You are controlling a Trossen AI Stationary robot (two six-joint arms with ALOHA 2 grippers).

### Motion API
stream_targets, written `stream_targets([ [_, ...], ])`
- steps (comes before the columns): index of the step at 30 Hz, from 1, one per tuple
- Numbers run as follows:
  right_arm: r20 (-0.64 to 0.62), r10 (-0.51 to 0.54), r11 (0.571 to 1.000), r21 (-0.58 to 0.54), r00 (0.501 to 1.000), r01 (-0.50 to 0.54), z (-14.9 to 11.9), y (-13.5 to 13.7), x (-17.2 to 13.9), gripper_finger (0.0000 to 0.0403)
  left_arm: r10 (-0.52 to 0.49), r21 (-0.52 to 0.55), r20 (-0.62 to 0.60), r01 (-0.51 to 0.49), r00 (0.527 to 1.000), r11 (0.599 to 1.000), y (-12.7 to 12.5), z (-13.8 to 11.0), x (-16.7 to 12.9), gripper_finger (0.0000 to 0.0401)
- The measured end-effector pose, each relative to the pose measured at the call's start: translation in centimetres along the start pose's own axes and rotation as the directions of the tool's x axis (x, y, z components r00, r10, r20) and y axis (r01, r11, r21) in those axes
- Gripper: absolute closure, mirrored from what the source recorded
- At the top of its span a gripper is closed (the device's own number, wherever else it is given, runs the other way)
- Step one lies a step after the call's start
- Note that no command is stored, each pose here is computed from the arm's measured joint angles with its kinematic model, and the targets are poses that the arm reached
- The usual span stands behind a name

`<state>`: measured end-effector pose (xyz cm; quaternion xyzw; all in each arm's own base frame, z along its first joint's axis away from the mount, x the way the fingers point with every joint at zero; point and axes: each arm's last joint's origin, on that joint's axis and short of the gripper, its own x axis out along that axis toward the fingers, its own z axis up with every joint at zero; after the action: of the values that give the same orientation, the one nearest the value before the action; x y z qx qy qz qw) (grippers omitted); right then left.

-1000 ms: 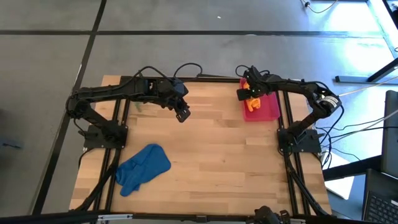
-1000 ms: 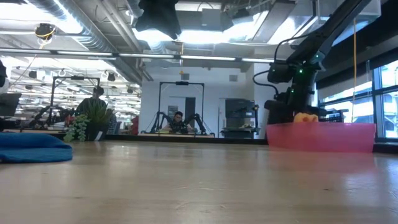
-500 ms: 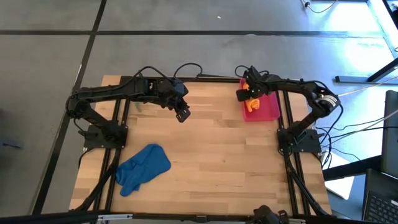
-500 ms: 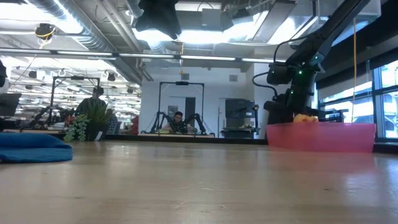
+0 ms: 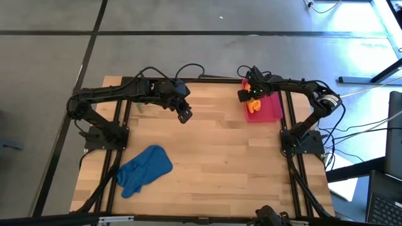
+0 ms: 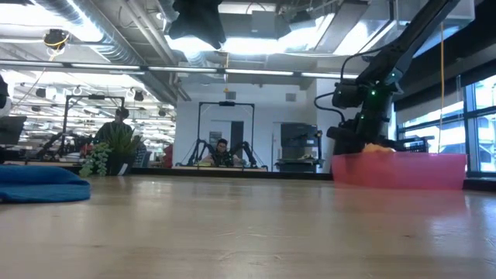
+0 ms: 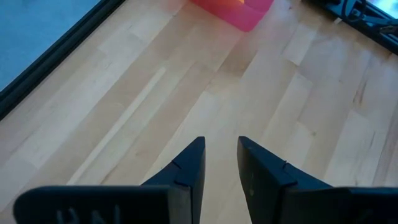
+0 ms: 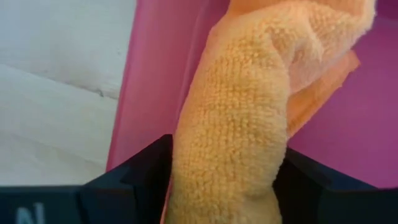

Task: Roll microfiber towels into tight, uniform cylinder then place into a basket
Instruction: Put the rolled orange microfiber towel into the bin

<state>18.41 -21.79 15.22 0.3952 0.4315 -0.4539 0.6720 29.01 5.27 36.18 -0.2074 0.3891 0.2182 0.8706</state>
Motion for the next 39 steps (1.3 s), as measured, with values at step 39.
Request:
stream_targets([
  [39, -0.03, 0.005, 1.0, -0.027, 1.0, -0.006, -0.38, -0.13, -0.76, 0.0118, 0.0, 0.007, 0.0, 0.0, 1.0, 1.0, 0.0, 0.0, 0.0, 0.0316],
])
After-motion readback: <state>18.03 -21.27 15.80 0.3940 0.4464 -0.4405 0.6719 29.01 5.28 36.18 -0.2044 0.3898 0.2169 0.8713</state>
